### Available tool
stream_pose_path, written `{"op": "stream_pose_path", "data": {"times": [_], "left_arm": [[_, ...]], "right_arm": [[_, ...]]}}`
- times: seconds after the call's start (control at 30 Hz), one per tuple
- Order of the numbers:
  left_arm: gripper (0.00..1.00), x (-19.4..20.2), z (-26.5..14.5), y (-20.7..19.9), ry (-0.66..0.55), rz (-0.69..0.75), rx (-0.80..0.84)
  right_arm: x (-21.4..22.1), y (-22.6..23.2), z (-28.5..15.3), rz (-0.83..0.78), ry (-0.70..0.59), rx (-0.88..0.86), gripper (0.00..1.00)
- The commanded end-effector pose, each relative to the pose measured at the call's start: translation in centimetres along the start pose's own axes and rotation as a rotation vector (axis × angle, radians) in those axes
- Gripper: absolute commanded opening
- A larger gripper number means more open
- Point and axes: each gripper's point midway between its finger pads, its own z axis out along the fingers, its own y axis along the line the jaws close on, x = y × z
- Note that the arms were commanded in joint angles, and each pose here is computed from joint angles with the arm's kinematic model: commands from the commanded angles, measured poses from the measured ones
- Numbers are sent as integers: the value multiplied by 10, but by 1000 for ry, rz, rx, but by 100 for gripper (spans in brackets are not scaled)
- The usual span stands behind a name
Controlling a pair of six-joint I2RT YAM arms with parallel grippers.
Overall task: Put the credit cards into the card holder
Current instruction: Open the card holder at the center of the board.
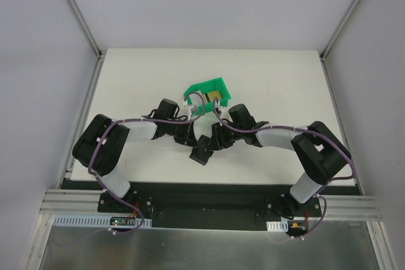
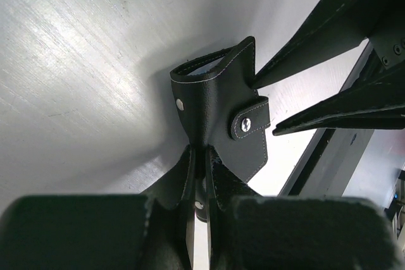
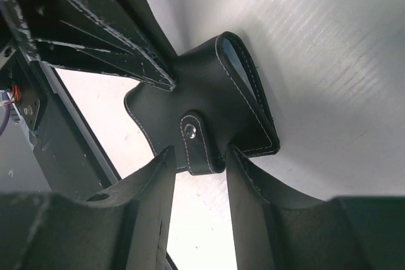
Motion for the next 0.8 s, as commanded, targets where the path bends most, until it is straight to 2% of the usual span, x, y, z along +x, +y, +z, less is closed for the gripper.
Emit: {"op": "stream_pose_path", "data": {"times": [0.0,0.13,0.33,0.53,0.77], "left_arm": [[0,2,1,-3,26,38,20],[0,0,2,-3,25,47,22],[0,-5,3,1,14,33,-2],[0,-14,3,11,-30,-20,-78],[0,-16,5,19,-102,-113,-125]], "right_arm": [[2,3,5,-15,46,-38,40],[12,5,10,-1,88,-73,40],[21,32,11,-36,166,-210,33],[34,33,14,-40,237,-184,27],[42,34,28,-32,238,-122,17]]}}
